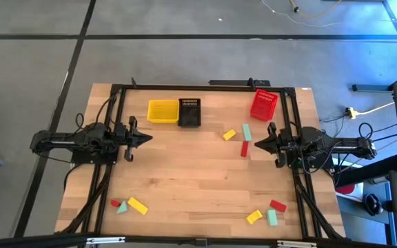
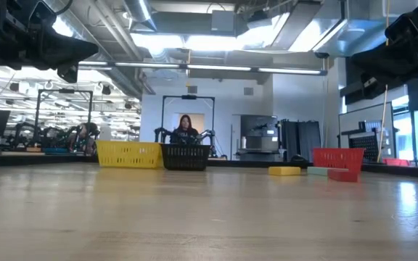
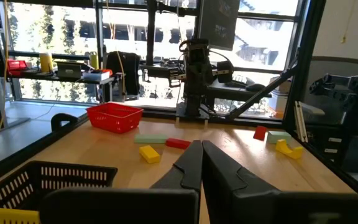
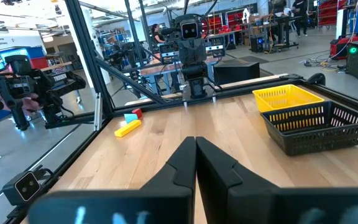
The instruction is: Sort & place blocks by color
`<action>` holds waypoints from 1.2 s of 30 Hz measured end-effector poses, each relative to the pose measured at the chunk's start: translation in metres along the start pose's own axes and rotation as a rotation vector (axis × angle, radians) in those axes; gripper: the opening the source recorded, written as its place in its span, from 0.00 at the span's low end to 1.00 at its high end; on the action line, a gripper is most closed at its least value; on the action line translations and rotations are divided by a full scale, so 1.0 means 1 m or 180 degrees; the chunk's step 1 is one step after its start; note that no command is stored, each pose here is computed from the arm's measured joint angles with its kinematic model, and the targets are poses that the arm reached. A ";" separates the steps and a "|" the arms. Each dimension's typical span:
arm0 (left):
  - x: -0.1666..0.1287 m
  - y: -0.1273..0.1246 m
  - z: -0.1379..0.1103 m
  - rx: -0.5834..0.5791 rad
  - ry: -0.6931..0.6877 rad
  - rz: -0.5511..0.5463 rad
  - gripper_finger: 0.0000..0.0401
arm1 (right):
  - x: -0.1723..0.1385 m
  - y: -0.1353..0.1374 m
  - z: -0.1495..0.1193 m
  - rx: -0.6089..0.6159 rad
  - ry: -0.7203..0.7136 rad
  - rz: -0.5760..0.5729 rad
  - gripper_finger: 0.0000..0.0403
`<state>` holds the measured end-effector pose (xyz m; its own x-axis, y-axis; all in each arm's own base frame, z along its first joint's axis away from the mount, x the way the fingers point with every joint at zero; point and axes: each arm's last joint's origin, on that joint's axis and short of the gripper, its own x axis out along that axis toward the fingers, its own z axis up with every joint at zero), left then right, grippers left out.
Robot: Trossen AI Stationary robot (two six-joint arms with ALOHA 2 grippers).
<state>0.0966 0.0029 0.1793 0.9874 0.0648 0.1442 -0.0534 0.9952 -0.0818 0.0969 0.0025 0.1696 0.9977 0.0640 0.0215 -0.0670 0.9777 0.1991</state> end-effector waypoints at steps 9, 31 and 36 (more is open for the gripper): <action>0.000 0.000 0.000 0.0000 0.0001 0.0001 0.00 | 0.000 0.000 0.000 0.0000 0.0000 -0.0001 0.04; 0.002 0.000 0.037 -0.0317 -0.0710 0.0216 0.00 | 0.000 0.000 0.000 0.0000 0.0000 0.0000 0.04; 0.018 -0.005 0.069 -0.0262 -0.0082 0.0149 0.00 | 0.000 0.000 0.000 0.0000 0.0002 0.0000 0.04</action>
<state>0.1046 0.0043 0.2505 0.9799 0.1141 0.1635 -0.0860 0.9818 -0.1696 0.0969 0.0025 0.1696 0.9977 0.0640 0.0209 -0.0669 0.9777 0.1991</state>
